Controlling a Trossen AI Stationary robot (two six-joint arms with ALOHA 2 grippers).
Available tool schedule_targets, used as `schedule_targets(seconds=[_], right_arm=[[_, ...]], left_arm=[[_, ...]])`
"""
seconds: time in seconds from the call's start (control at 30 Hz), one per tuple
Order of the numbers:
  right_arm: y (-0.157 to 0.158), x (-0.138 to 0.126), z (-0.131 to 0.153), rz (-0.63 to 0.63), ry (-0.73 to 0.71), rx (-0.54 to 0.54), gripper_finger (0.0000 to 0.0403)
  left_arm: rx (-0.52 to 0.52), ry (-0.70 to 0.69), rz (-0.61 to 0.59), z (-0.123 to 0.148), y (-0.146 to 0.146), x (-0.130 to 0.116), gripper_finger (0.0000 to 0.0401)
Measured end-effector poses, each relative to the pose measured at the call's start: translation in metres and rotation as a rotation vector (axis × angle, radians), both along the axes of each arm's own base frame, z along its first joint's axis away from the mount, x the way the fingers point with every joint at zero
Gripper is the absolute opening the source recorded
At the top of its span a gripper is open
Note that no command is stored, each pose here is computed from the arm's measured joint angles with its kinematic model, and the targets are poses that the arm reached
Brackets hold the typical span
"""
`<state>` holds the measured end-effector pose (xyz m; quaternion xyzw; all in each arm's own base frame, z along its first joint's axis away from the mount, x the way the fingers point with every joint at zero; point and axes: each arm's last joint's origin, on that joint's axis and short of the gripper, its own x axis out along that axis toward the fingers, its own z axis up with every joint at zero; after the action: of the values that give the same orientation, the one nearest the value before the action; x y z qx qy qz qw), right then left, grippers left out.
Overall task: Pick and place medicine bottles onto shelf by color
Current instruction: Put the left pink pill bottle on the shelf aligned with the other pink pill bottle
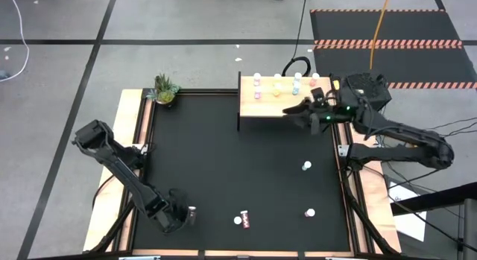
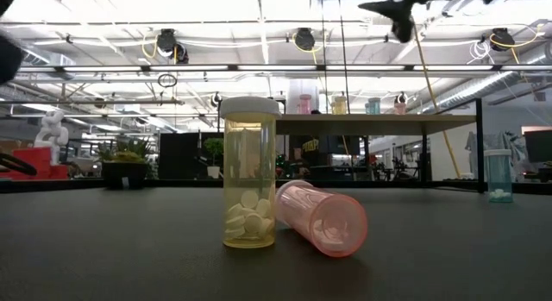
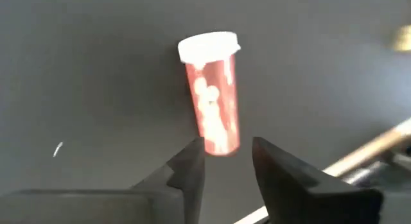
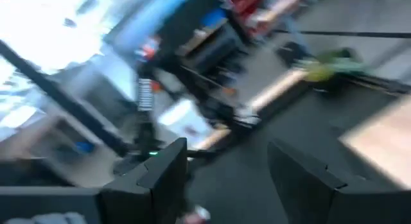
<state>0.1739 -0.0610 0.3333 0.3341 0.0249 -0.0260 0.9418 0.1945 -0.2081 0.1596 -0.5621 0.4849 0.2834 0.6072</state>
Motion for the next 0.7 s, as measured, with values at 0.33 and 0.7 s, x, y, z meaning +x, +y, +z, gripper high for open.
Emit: schedule_targets(seconds=[0.33,0.7], right_arm=[[0.018,0.029,-0.033,0.142,-0.006,-0.012,0.0208],[0.02,0.026,-0.04,0.148,0.082,0.015,0.0208]], left_arm=[[0.208,-0.294,-0.118,0.043,0.04,0.02,0.0036],[0.023,-0.347,-0.221,0.023,0.02,0.047,0.0195]])
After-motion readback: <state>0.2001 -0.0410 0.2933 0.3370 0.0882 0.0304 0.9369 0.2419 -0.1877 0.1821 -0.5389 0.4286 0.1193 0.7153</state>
